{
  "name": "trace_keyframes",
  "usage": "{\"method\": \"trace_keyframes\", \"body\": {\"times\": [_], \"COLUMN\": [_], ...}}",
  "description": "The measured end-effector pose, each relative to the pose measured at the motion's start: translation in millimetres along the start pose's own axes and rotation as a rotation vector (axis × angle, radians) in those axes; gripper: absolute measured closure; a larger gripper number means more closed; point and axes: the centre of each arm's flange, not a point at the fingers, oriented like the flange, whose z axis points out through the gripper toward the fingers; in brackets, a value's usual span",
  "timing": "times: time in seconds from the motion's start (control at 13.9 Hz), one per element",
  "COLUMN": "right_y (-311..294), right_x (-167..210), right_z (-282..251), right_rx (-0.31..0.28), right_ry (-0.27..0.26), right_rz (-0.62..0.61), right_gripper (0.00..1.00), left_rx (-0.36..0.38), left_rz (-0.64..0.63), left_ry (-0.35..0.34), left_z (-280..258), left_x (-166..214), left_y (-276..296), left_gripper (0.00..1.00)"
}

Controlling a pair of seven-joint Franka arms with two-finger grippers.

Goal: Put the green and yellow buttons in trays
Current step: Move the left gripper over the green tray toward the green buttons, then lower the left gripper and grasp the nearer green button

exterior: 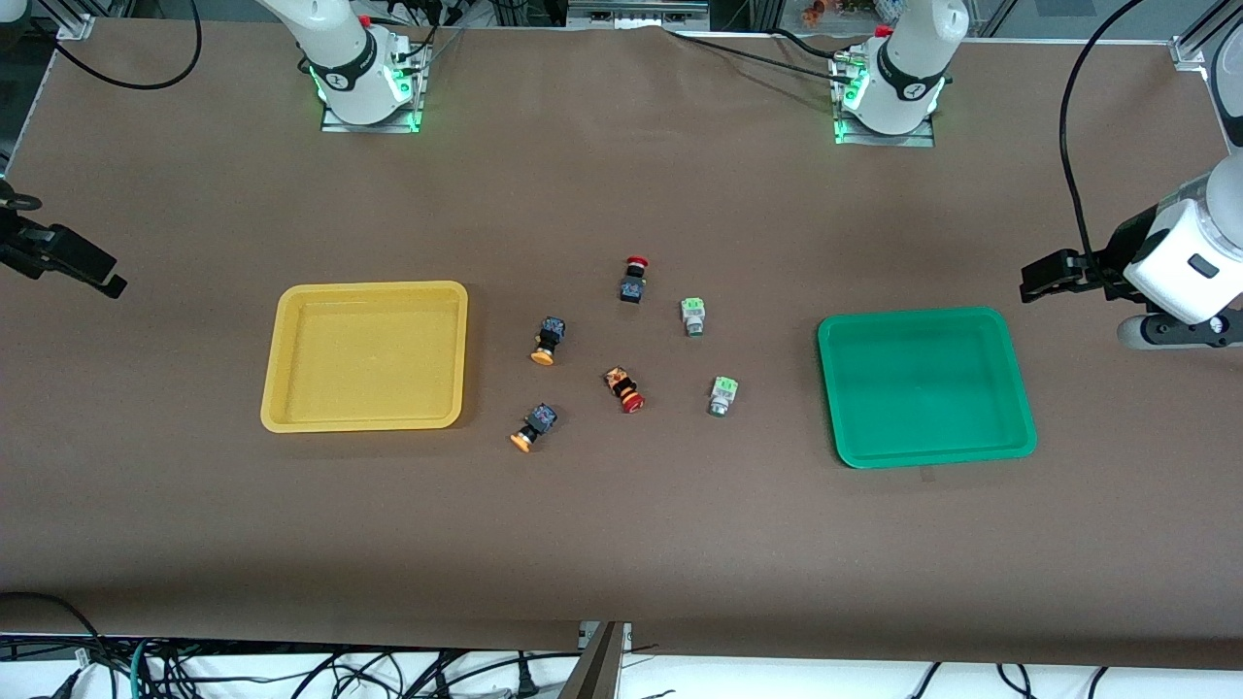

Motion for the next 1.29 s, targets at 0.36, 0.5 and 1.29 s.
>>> {"method": "trace_keyframes", "body": {"times": [0.36, 0.5, 1.29], "right_y": [0.0, 0.0, -0.2], "right_x": [0.0, 0.0, 0.0], "right_z": [0.0, 0.0, 0.1], "right_rx": [0.0, 0.0, 0.0], "right_ry": [0.0, 0.0, 0.0], "right_rz": [0.0, 0.0, 0.0], "right_gripper": [0.0, 0.0, 0.0], "left_rx": [0.002, 0.006, -0.043], "left_rz": [0.045, 0.077, 0.107], "left_ry": [0.001, -0.004, -0.006], "left_z": [-0.2, 3.6, 118.1], "left_x": [-3.1, -5.2, 27.0], "left_y": [26.5, 51.4, 210.4], "left_gripper": [0.0, 0.0, 0.0]}}
